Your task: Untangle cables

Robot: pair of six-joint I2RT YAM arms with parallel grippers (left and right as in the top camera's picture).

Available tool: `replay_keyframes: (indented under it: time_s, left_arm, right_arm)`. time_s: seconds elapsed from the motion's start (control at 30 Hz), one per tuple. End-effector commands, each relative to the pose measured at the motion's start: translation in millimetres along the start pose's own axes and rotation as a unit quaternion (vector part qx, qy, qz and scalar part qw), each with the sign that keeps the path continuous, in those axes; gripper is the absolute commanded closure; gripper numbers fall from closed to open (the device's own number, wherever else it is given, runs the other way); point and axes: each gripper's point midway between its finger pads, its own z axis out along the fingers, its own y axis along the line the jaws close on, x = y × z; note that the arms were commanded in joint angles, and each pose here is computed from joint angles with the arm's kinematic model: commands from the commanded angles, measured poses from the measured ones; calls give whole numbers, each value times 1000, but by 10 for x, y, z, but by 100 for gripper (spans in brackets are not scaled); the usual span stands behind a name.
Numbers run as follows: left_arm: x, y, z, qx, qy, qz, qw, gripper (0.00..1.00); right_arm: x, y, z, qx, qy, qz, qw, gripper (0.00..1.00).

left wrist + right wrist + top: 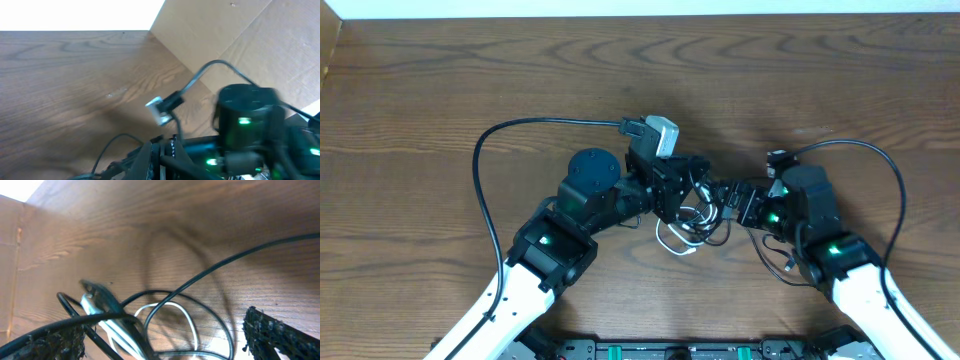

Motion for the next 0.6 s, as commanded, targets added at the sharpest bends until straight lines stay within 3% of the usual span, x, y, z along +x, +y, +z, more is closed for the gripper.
replay_keyframes:
  time_s: [0.0, 0.13, 0.3, 0.4, 0.57]
  left_arm:
    - [-40, -113, -55, 22, -4, 7, 1000, 92]
    - [-39, -110, -55, 21, -4, 7, 1000, 92]
    - [-34, -27, -56, 0, -5, 3, 1000, 92]
    - [10, 186, -74, -52, -2, -11, 999, 92]
    - [-103, 243, -178, -63, -22, -35, 997, 92]
  right_arm:
    - [92, 52, 116, -5, 23, -1, 1000, 4]
    - [121, 35, 224, 12, 18, -16, 1000, 3]
    - [-6, -336, 183, 115, -33, 2, 993, 1]
    - [-5, -727, 53, 208, -56, 51, 975, 1]
    - [22, -1174, -176, 304, -68, 95, 946, 1]
